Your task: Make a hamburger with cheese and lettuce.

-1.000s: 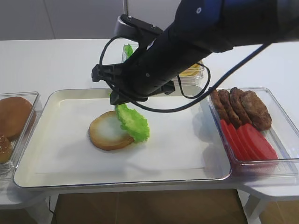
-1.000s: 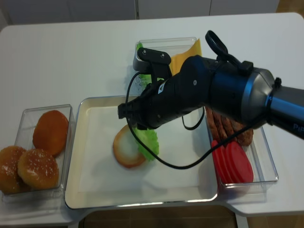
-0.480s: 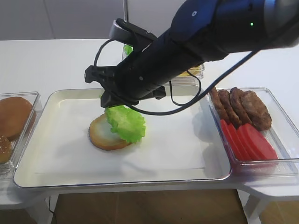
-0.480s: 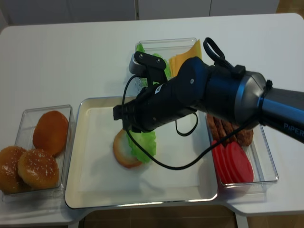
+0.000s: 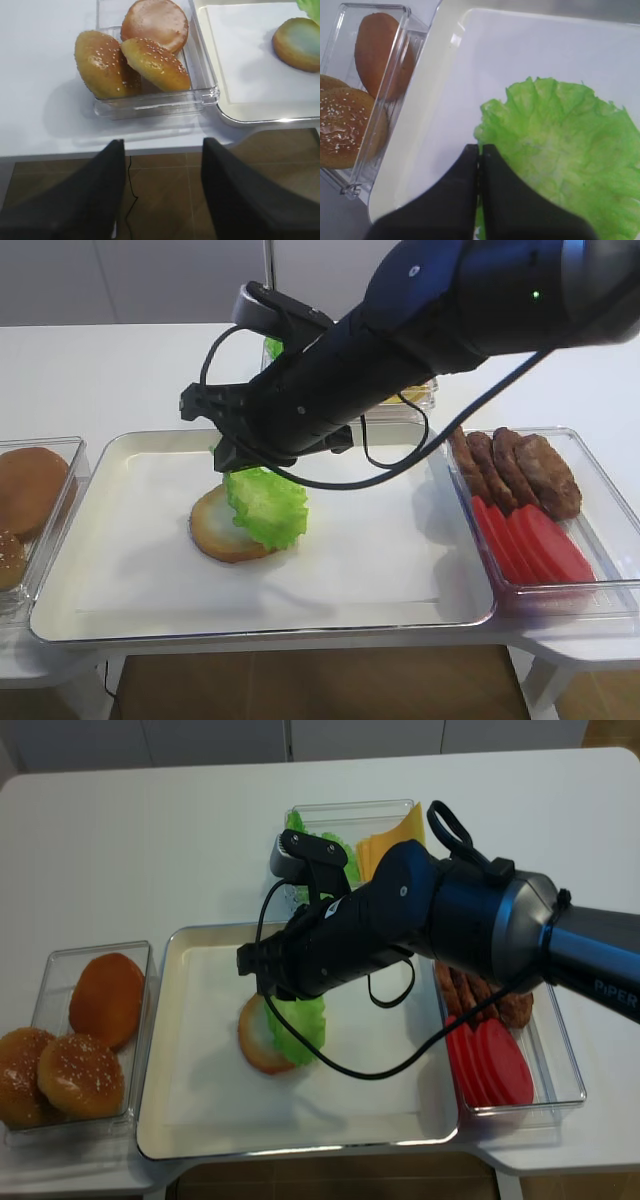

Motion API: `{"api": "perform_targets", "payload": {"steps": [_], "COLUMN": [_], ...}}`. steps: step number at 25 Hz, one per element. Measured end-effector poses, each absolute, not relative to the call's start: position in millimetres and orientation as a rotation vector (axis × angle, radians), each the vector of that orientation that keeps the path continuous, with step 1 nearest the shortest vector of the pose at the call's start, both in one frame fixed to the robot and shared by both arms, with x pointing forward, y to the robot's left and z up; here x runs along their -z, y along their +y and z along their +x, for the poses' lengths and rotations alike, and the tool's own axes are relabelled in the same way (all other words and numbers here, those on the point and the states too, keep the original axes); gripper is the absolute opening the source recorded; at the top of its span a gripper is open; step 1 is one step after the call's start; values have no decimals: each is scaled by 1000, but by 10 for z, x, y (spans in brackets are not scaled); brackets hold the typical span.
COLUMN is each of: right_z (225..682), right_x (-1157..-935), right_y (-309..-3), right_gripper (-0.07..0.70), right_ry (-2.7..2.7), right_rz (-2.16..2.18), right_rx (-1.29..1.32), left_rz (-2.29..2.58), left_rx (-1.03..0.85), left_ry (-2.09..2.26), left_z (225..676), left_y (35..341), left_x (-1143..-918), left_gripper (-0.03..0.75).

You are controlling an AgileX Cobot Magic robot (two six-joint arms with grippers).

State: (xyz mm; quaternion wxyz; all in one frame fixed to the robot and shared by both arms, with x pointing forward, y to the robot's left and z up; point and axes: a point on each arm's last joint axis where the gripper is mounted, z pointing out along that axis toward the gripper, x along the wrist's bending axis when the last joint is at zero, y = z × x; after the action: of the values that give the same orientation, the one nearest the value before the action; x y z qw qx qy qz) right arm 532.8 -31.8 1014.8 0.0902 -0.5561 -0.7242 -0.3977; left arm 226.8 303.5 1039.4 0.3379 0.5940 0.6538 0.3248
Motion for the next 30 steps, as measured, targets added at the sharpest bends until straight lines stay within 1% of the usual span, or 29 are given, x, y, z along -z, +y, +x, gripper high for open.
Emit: {"api": "perform_targets", "payload": {"steps": [3,5,6,11,12,14,19,24,30], "right_z": [5328,5328,5328,5328,5328,5328,5320,5230,5090], "right_x": [-10148,-10149,-10149,-10149,-10149,-10148,-10168,-10368,-10559], "right_y": [-318,-317,-317,-317,-317,-318,-342,-498,-811], "right_gripper": [11,53,85,320,356,399,424,427,428], "right_ry": [-2155,-2152,-2152,-2154,-2154,-2157,-2201,-2313,-2541], "right_rz": [-1652,-1653,-1653,-1651,-1651,-1650,-1644,-1684,-1733], "right_rx": [1183,1183,1183,1184,1184,1183,1176,1124,905], "left_rz": [1548,1548,1548,1548,1548,1548,1548,1548,1548], "left_rx": [-846,-846,-846,-846,-846,-846,-846,-846,-846], "left_ry": [1704,1704,1704,1704,1704,1704,1704,1704,1704], "left_z": [2268,2268,2268,2268,2268,2268,2268,2268,2268], "left_y": [3035,3035,3035,3035,3035,3035,3035,3035,3035], "left_x": [-10394,-10394,-10394,-10394,-10394,-10394,-10394,-10394,-10394], "left_gripper": [369,369,369,369,369,369,369,369,369]}}
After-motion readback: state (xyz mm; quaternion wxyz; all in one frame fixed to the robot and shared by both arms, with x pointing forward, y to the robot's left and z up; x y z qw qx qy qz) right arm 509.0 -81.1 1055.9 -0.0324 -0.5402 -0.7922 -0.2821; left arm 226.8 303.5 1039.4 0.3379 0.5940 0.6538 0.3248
